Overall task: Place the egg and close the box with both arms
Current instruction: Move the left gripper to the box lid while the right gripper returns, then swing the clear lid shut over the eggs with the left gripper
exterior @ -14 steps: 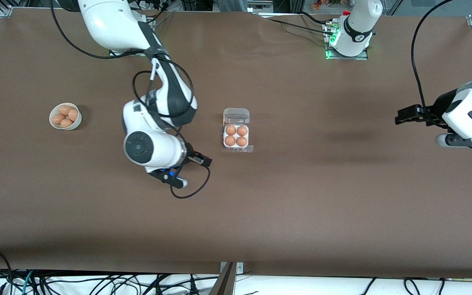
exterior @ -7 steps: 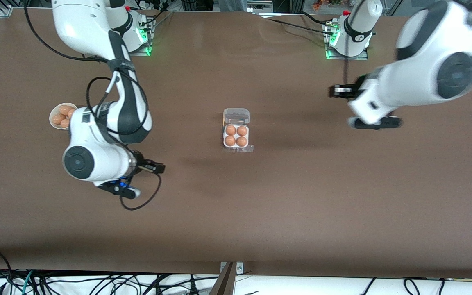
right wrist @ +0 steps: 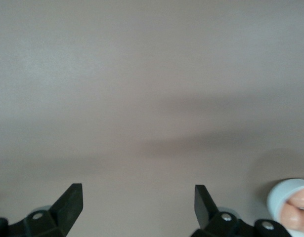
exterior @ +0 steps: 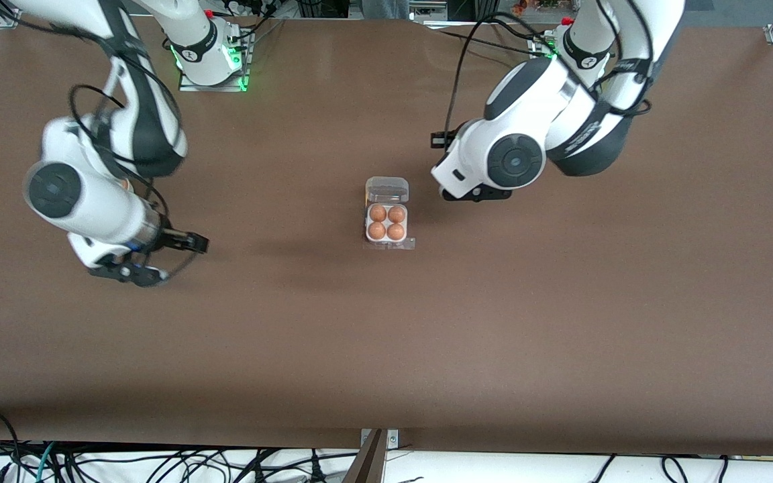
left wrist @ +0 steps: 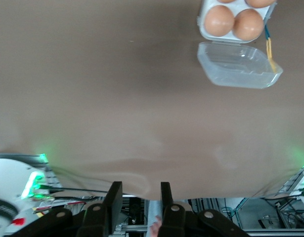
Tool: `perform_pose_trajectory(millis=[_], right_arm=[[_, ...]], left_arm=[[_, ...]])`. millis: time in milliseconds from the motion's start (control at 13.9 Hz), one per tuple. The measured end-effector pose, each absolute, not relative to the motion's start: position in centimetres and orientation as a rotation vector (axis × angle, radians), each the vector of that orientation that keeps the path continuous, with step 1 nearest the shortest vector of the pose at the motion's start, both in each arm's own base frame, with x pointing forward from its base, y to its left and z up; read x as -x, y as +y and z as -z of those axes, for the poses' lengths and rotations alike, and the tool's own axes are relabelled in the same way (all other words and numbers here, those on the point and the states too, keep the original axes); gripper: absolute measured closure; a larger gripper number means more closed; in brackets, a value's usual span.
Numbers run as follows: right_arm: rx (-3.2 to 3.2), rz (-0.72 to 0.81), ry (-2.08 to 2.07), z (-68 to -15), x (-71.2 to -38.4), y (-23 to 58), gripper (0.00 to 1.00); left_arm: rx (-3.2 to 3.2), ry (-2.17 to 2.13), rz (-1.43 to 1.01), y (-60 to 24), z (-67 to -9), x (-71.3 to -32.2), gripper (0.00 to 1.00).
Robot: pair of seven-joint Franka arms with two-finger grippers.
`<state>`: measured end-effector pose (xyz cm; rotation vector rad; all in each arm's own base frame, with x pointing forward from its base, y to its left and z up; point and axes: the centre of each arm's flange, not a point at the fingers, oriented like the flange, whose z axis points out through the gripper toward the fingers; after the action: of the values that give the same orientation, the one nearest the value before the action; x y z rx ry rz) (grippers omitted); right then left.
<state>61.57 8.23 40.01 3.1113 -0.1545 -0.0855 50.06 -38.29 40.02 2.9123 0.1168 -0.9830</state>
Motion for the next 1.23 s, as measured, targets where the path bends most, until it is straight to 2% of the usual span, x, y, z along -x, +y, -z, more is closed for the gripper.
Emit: perform_pose_trajectory(millis=[216,505,649,721,793,865,1009,1225], right_arm=[[-3.127,0.045,-0.088,-46.9,-58.2,2.9,0.0],[-3.101,0.048,-0.138,-57.4,-52.3,0.0,0.0],[-3.097,0.042,-0.157,-62.1,-50.7,-0.5,0.0],[-3.096,0.032,-0.167,-63.7,-50.4,-0.7,0.0],[-3.095,0.03,-0.177,-64.7,-50.2,-1.0,0.0],[-3.095,0.035,-0.185,-64.8,-50.2,-1.2,0.0],[-3.094,0.048,-0.191,-64.3,-50.5,-1.4,0.0],[-3.093,0.046,-0.206,-63.6,-51.2,-1.9,0.0]], left_arm=[[-2.916,0.211,0.997,-42.8,-35.2,-48.7,0.6],[-2.931,0.267,1.082,-46.8,-28.9,-46.0,0.61],[-2.936,0.268,1.102,-47.6,-27.5,-45.3,0.63],[-2.934,0.278,1.091,-47.8,-27.3,-45.3,0.7],[-2.931,0.284,1.076,-47.9,-27.3,-45.4,0.78],[-2.926,0.29,1.058,-48.0,-27.4,-45.7,0.78],[-2.916,0.303,1.015,-48.2,-27.6,-46.2,0.93],[-2.912,0.304,1.002,-48.5,-27.2,-46.1,0.95]])
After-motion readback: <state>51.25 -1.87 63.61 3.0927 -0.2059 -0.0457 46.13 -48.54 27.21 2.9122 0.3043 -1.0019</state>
